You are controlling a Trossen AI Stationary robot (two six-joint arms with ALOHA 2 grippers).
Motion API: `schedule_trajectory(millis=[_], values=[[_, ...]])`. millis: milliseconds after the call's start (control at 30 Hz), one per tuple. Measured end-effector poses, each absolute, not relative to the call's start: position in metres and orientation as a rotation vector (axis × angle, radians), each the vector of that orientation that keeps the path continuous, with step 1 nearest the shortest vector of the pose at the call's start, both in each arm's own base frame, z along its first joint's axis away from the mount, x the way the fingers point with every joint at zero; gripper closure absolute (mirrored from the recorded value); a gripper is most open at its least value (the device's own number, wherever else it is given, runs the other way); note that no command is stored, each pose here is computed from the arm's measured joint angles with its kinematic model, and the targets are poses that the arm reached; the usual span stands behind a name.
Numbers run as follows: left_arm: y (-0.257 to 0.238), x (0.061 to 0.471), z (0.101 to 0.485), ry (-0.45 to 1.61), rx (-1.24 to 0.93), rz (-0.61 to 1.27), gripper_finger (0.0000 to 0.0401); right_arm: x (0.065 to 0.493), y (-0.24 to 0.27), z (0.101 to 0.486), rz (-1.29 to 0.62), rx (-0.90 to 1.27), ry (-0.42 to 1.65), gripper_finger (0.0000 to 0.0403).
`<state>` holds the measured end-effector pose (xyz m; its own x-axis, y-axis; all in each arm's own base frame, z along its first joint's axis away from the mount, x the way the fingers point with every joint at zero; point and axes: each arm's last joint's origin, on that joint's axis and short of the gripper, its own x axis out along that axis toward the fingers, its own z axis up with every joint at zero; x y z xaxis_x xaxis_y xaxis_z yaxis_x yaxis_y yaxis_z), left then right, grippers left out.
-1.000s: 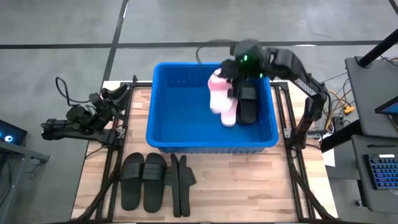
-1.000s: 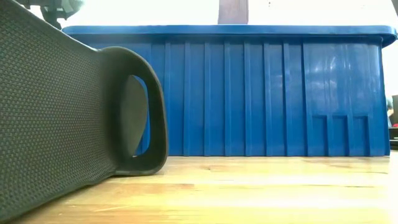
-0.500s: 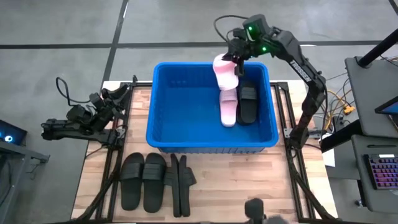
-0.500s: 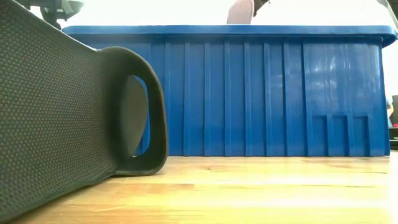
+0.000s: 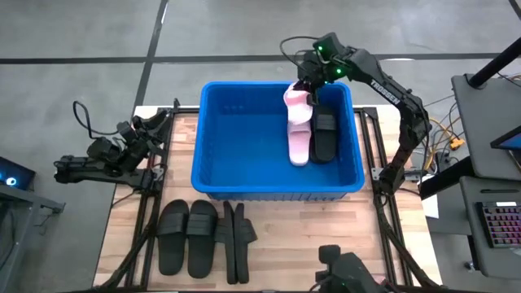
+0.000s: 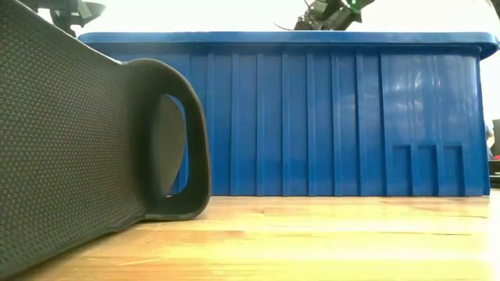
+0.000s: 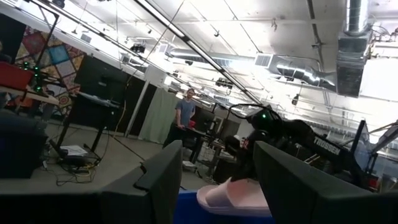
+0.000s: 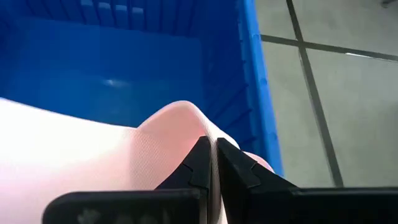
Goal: Pick and place slides into bin
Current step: Put the pink slide into the blue bin
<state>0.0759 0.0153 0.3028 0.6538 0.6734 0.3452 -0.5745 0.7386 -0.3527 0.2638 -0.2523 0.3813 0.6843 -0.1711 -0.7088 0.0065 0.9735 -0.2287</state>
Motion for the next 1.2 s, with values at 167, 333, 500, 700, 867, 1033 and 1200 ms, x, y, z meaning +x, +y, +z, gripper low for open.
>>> schedule_trajectory(millis=[167,333,500,700,867,1033,1200], values=[[0.016,0.076,0.302,-0.478,-0.225,0.730,0.0217,0.261,-0.244,0.379,-0.114,-0.213,0.747,0.0394],[0.016,0.076,0.302,-0.477,-0.228,0.739,0.0217,0.250,-0.231,0.377,-0.161,-0.228,0.681,0.0394],[0.016,0.076,0.301,-0.472,-0.231,0.757,0.0217,0.238,-0.218,0.362,-0.197,-0.215,0.610,0.0394],[0.016,0.076,0.300,-0.472,-0.230,0.757,0.0217,0.235,-0.201,0.330,-0.196,-0.174,0.574,0.0394],[0.016,0.076,0.301,-0.473,-0.232,0.756,0.0217,0.238,-0.190,0.303,-0.204,-0.170,0.569,0.0394],[0.016,0.076,0.300,-0.473,-0.232,0.756,0.0217,0.237,-0.188,0.276,-0.266,-0.209,0.590,0.0394],[0.016,0.076,0.300,-0.473,-0.232,0.756,0.0217,0.234,-0.186,0.254,-0.256,-0.241,0.596,0.0394]])
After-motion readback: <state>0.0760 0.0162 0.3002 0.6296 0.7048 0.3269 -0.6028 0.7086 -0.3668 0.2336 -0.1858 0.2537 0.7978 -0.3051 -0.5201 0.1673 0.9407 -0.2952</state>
